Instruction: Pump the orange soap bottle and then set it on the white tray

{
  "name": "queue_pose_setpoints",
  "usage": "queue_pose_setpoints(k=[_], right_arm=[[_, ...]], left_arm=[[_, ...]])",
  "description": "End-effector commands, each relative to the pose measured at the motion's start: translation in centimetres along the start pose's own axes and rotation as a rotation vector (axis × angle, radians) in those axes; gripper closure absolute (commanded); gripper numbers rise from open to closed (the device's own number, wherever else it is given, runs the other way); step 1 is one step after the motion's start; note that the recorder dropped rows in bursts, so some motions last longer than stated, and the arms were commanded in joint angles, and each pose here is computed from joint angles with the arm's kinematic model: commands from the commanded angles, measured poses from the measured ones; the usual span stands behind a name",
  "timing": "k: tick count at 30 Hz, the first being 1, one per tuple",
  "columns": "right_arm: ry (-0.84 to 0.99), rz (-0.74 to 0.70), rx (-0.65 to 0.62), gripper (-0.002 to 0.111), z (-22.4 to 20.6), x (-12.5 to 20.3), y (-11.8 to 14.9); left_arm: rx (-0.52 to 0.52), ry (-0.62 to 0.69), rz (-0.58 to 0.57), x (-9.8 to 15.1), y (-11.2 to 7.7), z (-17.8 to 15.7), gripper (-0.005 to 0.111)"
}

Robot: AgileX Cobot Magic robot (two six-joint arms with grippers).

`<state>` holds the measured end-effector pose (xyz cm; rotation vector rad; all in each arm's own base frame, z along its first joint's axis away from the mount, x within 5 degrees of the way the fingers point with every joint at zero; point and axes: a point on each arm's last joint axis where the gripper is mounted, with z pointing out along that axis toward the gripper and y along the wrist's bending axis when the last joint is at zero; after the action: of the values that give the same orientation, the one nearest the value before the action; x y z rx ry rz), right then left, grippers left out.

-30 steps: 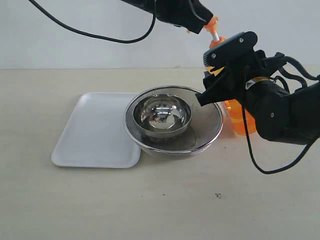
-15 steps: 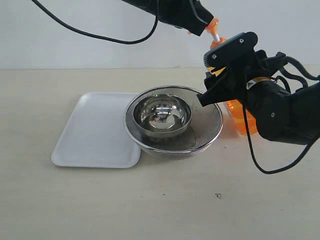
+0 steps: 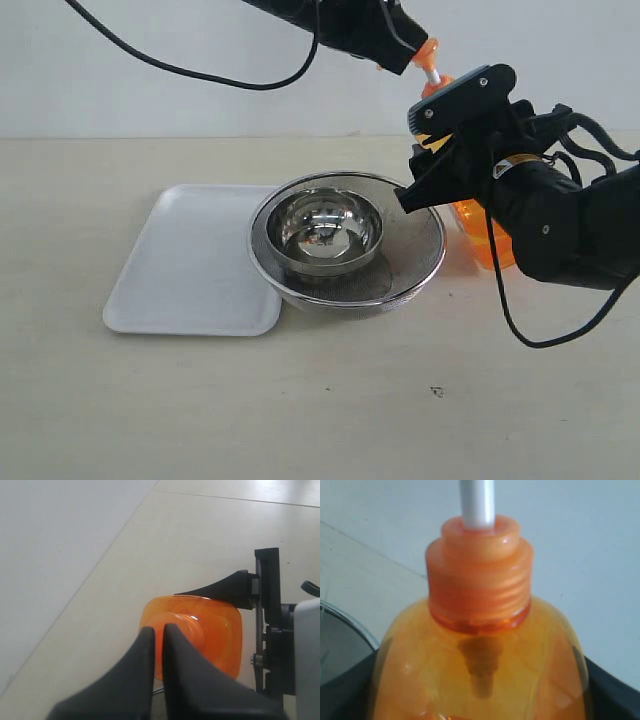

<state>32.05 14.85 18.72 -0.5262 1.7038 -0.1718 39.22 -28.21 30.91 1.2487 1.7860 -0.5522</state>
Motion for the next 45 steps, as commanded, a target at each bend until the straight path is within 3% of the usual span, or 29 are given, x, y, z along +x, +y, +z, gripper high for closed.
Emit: queue_pose_setpoints(k=[1, 7, 13, 17, 22, 24, 27, 31, 36, 38, 40, 45], right_arm=[[-0.071, -0.003, -0.011, 0.108, -0.2, -1.2, 0.1], [-0.071, -0.003, -0.011, 0.108, -0.2, -1.2, 0.1], [-0.072, -0.004, -0.012, 0.108, -0.2, -1.2, 0.1], [-0.070, -0.004, -0.013, 0.108, -0.2, -1.2, 0.2], [-0.070, -0.006, -0.013, 0.108, -0.2, -1.2, 0.2], [-0.079, -0.060, 0.004, 0.108, -0.3, -1.3, 0.0], [-0.077, -0.082, 0.071, 0.108, -0.7, -1.9, -1.0], [-0.131, -0.129, 0.127, 0.108, -2.1, -4.2, -2.6], [-0.169, -0.155, 0.167, 0.108, -4.0, -6.4, -4.2], [-0.199, -0.133, 0.153, 0.108, -5.0, -7.5, -4.7], [-0.238, -0.105, 0.051, 0.108, -5.8, -8.9, -4.6], [-0.277, -0.034, -0.081, 0.108, -5.8, -12.0, -3.5]], left_arm=[[0.092, 0.140, 0.017, 3.1, -1.1, 2.7, 0.102], [0.086, 0.131, 0.019, 2.8, -1.1, 2.4, 0.102], [0.005, 0.032, 0.060, -0.6, -1.1, -1.1, 0.102], [-0.147, -0.117, 0.133, -5.1, -1.0, -7.6, 0.102], [-0.247, -0.158, 0.173, -7.3, -1.5, -13.0, 0.102], [-0.344, -0.118, 0.188, -7.6, -1.2, -15.5, 0.102], [-0.427, -0.016, 0.179, -6.9, -0.7, -18.0, 0.102], [-0.404, 0.109, 0.065, -4.8, 0.6, -19.7, 0.102], [-0.408, 0.108, -0.054, -3.0, 1.7, -21.0, 0.102], [-0.418, 0.078, -0.114, -2.2, 1.9, -22.2, 0.102], [-0.477, 0.064, -0.161, -0.4, 2.0, -23.7, 0.102], [-0.576, 0.055, -0.204, 3.0, 1.2, -25.1, 0.102]])
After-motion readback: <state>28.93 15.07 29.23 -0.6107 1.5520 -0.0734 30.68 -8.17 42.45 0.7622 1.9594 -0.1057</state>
